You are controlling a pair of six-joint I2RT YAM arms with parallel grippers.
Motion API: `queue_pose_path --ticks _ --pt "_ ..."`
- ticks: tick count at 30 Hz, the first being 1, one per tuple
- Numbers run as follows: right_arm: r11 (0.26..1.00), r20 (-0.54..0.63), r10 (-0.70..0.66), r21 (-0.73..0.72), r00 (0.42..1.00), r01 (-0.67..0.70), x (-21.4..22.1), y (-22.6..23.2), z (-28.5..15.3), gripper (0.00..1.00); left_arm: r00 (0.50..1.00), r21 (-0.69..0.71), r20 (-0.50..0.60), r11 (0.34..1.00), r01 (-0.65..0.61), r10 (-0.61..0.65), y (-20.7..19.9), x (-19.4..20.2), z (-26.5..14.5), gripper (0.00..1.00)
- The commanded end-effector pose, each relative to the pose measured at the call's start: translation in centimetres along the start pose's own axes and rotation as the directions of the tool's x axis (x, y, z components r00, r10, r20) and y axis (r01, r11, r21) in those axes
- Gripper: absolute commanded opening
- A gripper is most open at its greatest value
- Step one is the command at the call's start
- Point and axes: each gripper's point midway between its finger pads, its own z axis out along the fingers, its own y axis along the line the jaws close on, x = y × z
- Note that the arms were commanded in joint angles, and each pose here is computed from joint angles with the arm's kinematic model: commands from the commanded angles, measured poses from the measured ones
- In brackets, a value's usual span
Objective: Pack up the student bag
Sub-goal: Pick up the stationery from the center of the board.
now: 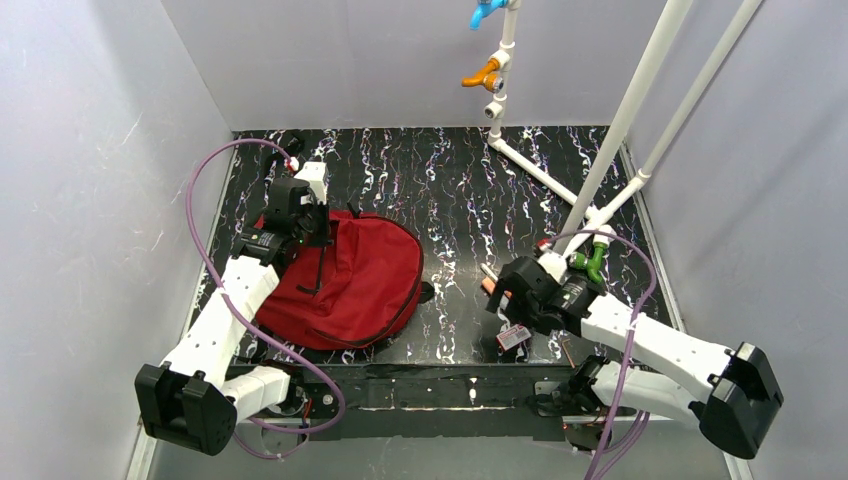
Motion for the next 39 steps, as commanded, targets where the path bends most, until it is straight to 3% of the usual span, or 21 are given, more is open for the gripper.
queue_pose_path --ticks 1,8,15,19,23,31,39 --pt "0.947 0.114 0.27 0.15 0.956 -0.285 -0.5 -3.8 -0.2 0.98 1.0 0.041 0.023 0.999 0.003 -0.004 -0.9 -1.0 -0.6 0.0" --pt "0.904 0.171 0.277 0.288 0.945 -0.317 -1.2 -5.3 -0.5 0.98 1.0 0.036 0.023 0.999 0.001 -0.002 -0.9 -1.0 -0.6 0.0" --pt "0.887 0.089 0.244 0.381 0.966 -0.259 0.3 -5.2 0.6 0.98 1.0 0.037 0.02 0.999 -0.003 0.002 -1.0 -1.0 -0.6 0.0" --pt "0.88 0.042 0.259 0.402 0.965 -0.254 1.6 -5.4 1.2 0.87 1.0 0.031 0.014 1.0 -0.003 0.003 -0.9 -0.8 -0.5 0.0" --pt "0.873 0.027 0.295 0.398 0.955 -0.281 2.8 -6.1 1.9 0.82 1.0 0.033 0.019 0.999 -0.008 0.007 -1.0 -0.8 -0.6 0.0" --pt "0.867 0.014 0.313 0.404 0.949 -0.292 3.5 -6.0 2.8 0.93 1.0 0.028 0.018 0.999 -0.02 0.019 -1.1 -0.8 -0.7 0.0" --pt "0.863 -0.002 0.304 0.425 0.953 -0.275 4.0 -6.0 3.4 0.9 0.999 0.024 0.022 0.999 -0.034 0.034 -1.3 -0.8 -0.8 0.0"
